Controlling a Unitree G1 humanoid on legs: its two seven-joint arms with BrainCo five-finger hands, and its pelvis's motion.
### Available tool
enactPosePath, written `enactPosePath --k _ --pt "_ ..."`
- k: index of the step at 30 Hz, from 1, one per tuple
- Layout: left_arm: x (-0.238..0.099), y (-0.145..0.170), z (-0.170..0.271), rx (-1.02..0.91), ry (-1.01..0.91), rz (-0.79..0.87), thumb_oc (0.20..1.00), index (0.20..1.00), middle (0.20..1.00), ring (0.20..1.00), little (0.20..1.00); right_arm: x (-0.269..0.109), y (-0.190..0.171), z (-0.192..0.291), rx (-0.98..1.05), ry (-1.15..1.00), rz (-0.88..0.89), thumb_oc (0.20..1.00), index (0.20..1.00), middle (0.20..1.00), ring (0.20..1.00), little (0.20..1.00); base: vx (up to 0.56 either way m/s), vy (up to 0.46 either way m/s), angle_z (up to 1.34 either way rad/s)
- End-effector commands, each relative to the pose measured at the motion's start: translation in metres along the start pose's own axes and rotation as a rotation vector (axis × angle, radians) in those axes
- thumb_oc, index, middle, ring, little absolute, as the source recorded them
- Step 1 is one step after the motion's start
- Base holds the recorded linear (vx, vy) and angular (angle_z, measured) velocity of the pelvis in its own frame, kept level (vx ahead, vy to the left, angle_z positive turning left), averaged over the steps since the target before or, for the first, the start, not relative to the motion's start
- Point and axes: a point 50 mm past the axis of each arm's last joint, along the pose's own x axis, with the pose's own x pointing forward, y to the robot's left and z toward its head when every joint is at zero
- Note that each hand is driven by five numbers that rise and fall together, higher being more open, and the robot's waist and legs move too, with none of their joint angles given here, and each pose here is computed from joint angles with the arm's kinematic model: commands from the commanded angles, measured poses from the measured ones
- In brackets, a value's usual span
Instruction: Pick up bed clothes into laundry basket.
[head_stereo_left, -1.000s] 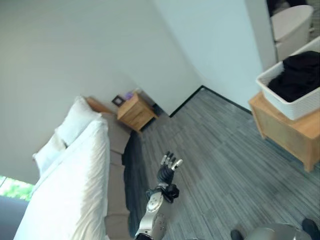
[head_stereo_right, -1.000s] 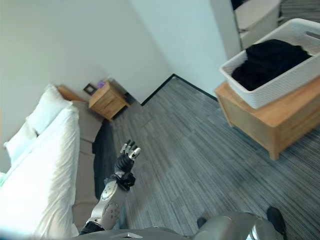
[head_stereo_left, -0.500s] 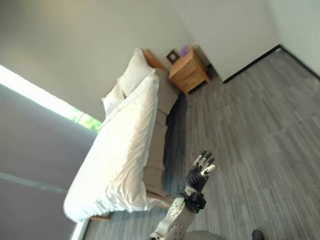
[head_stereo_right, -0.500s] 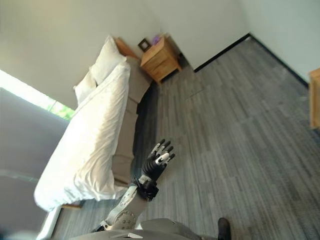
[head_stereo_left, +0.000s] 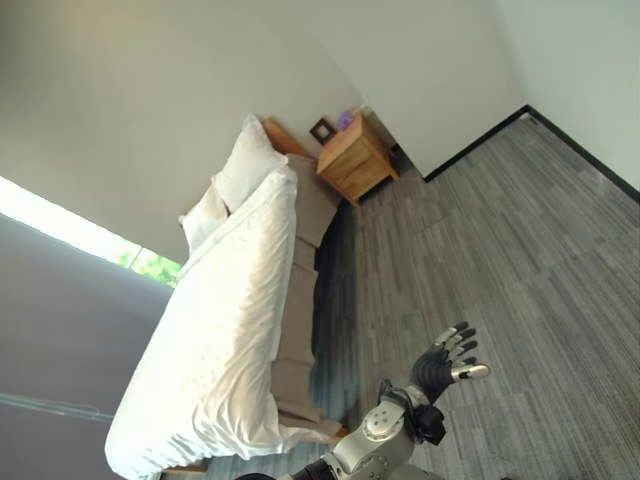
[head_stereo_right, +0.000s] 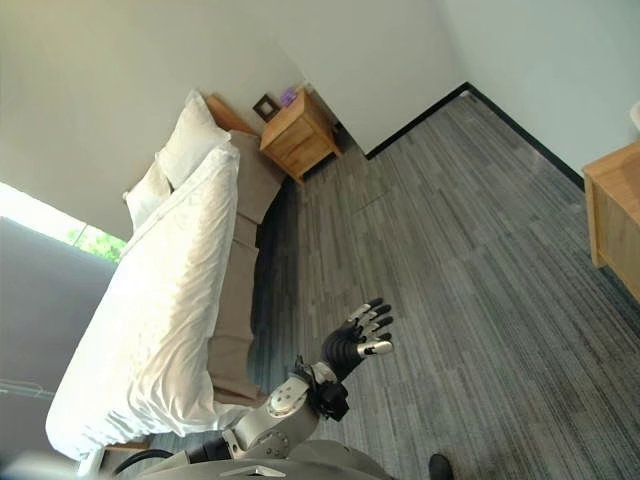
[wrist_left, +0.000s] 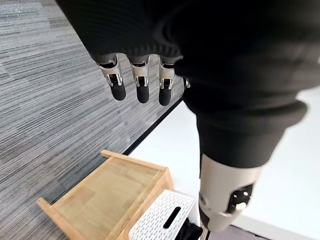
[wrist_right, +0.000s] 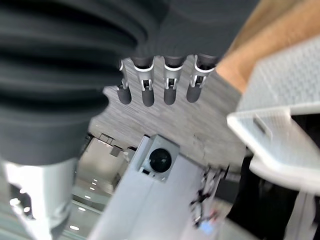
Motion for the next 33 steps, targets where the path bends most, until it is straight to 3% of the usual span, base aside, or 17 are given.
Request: enactPosePath --k 1,7,13,33 --pt "0.026 -0.153 0.032 -0.602 -0.235 -0.161 1.0 1.0 1.0 1.0 1.0 -0.017 -0.051 0.003 -0.447 0.099 -0.17 1.0 1.0 1.0 1.0 1.0 0.0 0.0 0.0" --pt "0.029 -0.128 0.033 -0.603 -0.273 -0.055 1.0 1.0 1.0 1.0 1.0 -0.011 -0.025 0.004 -0.557 0.084 -0.06 1.0 1.0 1.0 1.0 1.0 0.01 -0.009 0.01" --pt "0.031 -0.111 0.03 -0.613 -0.278 0.018 1.0 1.0 1.0 1.0 1.0 -0.011 -0.026 0.006 -0.589 0.077 -0.08 1.0 1.0 1.0 1.0 1.0 0.0 0.0 0.0" --pt "0.027 -0.124 0.028 -0.624 -0.265 -0.022 1.0 1.0 1.0 1.0 1.0 -0.009 -0.012 -0.005 -0.689 0.19 0.007 1.0 1.0 1.0 1.0 1.0 0.01 0.002 0.0"
